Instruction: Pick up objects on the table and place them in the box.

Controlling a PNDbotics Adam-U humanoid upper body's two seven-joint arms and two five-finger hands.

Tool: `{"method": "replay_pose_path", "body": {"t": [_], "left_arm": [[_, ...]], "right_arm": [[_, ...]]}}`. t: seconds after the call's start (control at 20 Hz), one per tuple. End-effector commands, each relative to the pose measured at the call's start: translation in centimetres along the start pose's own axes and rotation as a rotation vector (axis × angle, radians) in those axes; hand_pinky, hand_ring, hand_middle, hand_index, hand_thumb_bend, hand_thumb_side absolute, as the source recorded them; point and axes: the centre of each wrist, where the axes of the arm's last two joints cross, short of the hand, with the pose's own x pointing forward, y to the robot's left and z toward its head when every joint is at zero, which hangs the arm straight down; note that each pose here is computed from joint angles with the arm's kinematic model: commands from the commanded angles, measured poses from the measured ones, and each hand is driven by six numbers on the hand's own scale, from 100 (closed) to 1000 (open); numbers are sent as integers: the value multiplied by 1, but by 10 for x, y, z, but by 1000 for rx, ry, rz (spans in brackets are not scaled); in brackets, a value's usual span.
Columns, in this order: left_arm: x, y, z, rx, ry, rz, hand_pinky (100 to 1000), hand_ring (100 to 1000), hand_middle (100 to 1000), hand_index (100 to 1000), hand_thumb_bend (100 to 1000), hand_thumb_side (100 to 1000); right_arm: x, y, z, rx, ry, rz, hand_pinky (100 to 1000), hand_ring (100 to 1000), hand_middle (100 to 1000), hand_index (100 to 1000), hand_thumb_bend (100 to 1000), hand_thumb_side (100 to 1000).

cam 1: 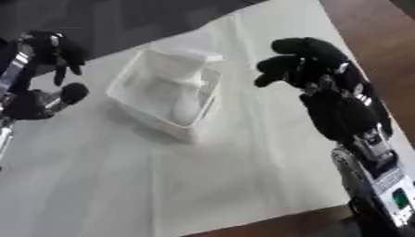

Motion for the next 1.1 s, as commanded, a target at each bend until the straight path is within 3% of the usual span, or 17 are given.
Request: {"method": "replay_pose_path", "body": {"t": [0.05, 0.1, 0.15, 0.2, 0.4, 0.45, 0.5, 0.55, 0.6, 0.65, 0.7, 0.95, 1.1], "left_arm": [[23, 10, 1, 37, -79, 35, 130, 450, 454, 644, 684, 830], [27, 8, 4, 44, -90, 57, 195, 504, 510, 689, 687, 835], [31, 6, 7, 48, -99, 73, 185, 496, 502, 681, 687, 834], [32, 3, 10, 51, -104, 86, 287, 579, 592, 767, 692, 844], [31, -13, 21, 49, -104, 122, 453, 697, 731, 880, 666, 896], [32, -18, 21, 44, -95, 134, 366, 636, 663, 831, 690, 853], [32, -21, 22, 44, -90, 143, 537, 756, 779, 915, 665, 914], [31, -26, 23, 52, -82, 154, 520, 744, 766, 904, 665, 919], [31, -31, 25, 56, -71, 169, 592, 793, 803, 914, 662, 920], [32, -38, 26, 66, -58, 198, 580, 786, 790, 918, 746, 1000], [32, -43, 28, 84, -49, 220, 610, 794, 793, 868, 661, 907], [34, -62, 30, 278, -53, 314, 645, 812, 798, 885, 631, 946], [35, -67, 27, 328, -66, 296, 641, 810, 814, 928, 617, 962]], "right_arm": [[5, -4, -6, 2, -27, 22, 737, 827, 896, 970, 100, 887], [5, -4, -6, 0, -30, 23, 736, 825, 894, 971, 100, 900], [5, -4, -7, -1, -33, 24, 736, 825, 894, 971, 100, 899], [5, -4, -8, -1, -36, 26, 736, 825, 892, 973, 100, 914], [5, -3, -10, -3, -46, 25, 733, 825, 891, 981, 100, 938], [5, -3, -10, -3, -46, 24, 735, 825, 891, 979, 100, 924], [5, -3, -11, -2, -46, 24, 731, 825, 891, 987, 100, 965], [5, -3, -11, -2, -45, 23, 732, 825, 891, 985, 100, 997], [5, -2, -11, -2, -43, 23, 728, 825, 891, 997, 100, 1000], [5, -3, -12, -3, -41, 24, 729, 825, 892, 995, 100, 1000], [5, -3, -12, -3, -39, 26, 726, 824, 891, 1000, 100, 1000], [4, 1, -15, 24, -53, 13, 718, 827, 895, 1000, 100, 1000], [4, 3, -16, 39, -58, 4, 704, 827, 896, 1000, 100, 1000]]}}
